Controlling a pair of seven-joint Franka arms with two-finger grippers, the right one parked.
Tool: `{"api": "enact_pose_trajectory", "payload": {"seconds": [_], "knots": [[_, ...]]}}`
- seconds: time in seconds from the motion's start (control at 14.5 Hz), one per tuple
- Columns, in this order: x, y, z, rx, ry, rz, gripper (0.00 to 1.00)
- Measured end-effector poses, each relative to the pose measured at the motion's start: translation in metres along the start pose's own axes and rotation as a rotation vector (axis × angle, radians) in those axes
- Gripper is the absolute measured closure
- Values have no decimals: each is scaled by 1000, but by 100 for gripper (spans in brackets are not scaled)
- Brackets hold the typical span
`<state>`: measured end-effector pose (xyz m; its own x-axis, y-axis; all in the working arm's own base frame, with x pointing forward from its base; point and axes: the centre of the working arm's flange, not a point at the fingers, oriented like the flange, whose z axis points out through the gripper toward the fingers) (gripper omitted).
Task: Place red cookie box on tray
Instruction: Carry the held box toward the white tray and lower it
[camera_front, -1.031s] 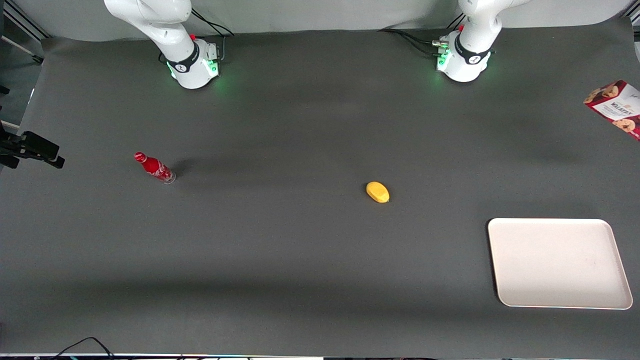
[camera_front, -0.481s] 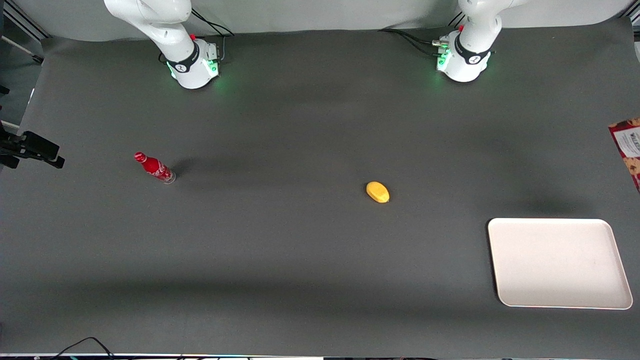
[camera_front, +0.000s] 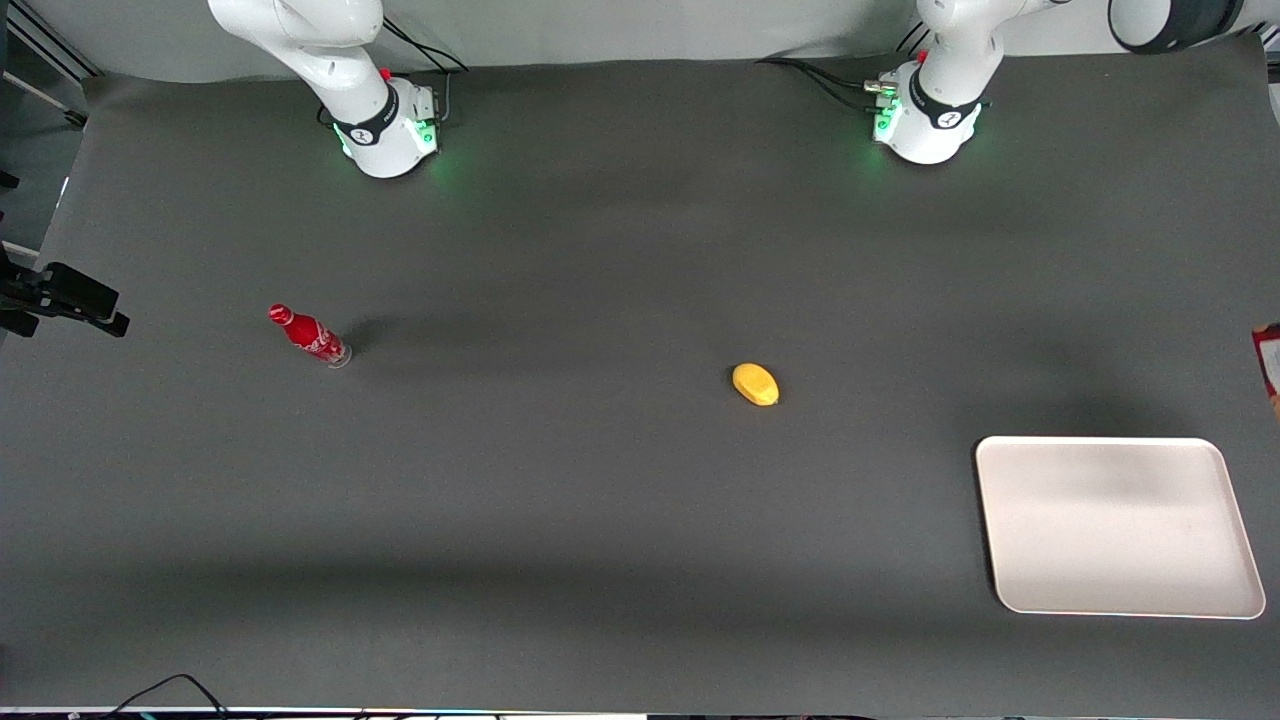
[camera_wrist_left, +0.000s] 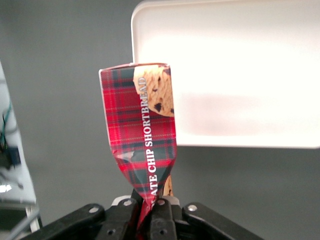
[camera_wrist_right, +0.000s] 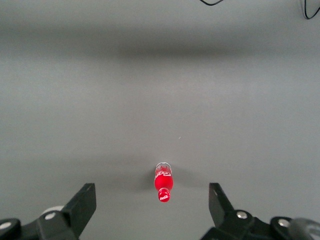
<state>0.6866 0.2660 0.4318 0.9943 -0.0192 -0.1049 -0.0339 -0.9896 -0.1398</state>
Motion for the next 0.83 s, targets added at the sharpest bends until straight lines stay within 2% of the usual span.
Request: {"api": "enact_pose_trajectory", "payload": {"seconds": [0.14, 0.34, 0.41, 0.62, 0.83], "knots": [[22, 6, 25, -11, 58, 34, 93], [43, 7, 68, -9, 112, 91, 93], [48, 8, 85, -7, 117, 98, 93], [58, 11, 135, -12, 100, 111, 93], [63, 11, 160, -6, 107, 130, 93]]}}
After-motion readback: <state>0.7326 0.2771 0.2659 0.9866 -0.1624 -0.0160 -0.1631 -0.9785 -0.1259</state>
